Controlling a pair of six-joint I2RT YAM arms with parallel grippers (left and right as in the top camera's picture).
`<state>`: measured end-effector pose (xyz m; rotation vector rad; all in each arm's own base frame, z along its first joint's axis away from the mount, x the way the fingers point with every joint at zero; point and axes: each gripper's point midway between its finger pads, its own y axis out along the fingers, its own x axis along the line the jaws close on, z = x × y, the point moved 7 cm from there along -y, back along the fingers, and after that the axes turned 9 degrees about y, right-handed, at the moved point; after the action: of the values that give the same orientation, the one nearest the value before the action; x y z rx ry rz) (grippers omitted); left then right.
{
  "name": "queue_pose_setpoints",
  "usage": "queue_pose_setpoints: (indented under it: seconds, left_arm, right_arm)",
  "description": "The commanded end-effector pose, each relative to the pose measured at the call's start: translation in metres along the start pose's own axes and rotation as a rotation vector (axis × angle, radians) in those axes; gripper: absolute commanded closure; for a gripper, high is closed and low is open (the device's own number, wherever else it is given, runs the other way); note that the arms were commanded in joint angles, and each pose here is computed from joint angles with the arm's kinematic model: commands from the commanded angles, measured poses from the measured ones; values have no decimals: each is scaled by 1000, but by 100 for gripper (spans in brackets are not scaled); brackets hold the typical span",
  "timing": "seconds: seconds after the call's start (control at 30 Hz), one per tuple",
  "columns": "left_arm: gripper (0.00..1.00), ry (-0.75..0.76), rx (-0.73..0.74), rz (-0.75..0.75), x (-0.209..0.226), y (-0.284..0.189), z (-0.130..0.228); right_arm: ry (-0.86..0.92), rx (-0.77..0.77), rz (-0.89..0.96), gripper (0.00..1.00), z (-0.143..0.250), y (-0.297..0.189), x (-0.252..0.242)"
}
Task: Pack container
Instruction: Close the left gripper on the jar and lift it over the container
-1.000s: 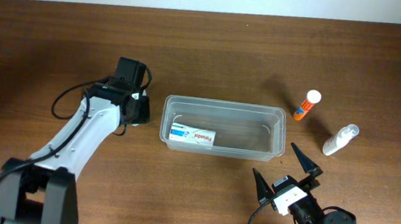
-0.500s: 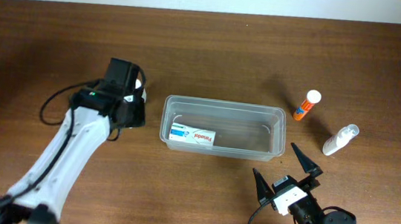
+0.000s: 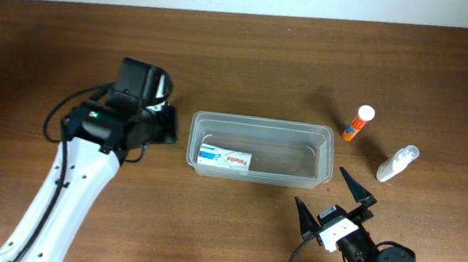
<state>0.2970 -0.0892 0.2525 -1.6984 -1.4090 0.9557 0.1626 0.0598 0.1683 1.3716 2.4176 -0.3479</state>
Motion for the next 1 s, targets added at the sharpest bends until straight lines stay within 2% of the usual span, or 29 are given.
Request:
queue_pose_setpoints:
  seconds: [0.0, 0.2, 0.97]
  left_arm:
    - [63, 21, -60, 79, -26, -21, -9]
    - [63, 65, -95, 147, -61, -33, -11]
    - [64, 161, -182, 275, -130, -51, -16]
  right_arm:
    - [9, 6, 12, 2, 2, 0, -1]
    - [9, 6, 12, 2, 2, 0, -1]
    - [9, 6, 12, 2, 2, 0, -1]
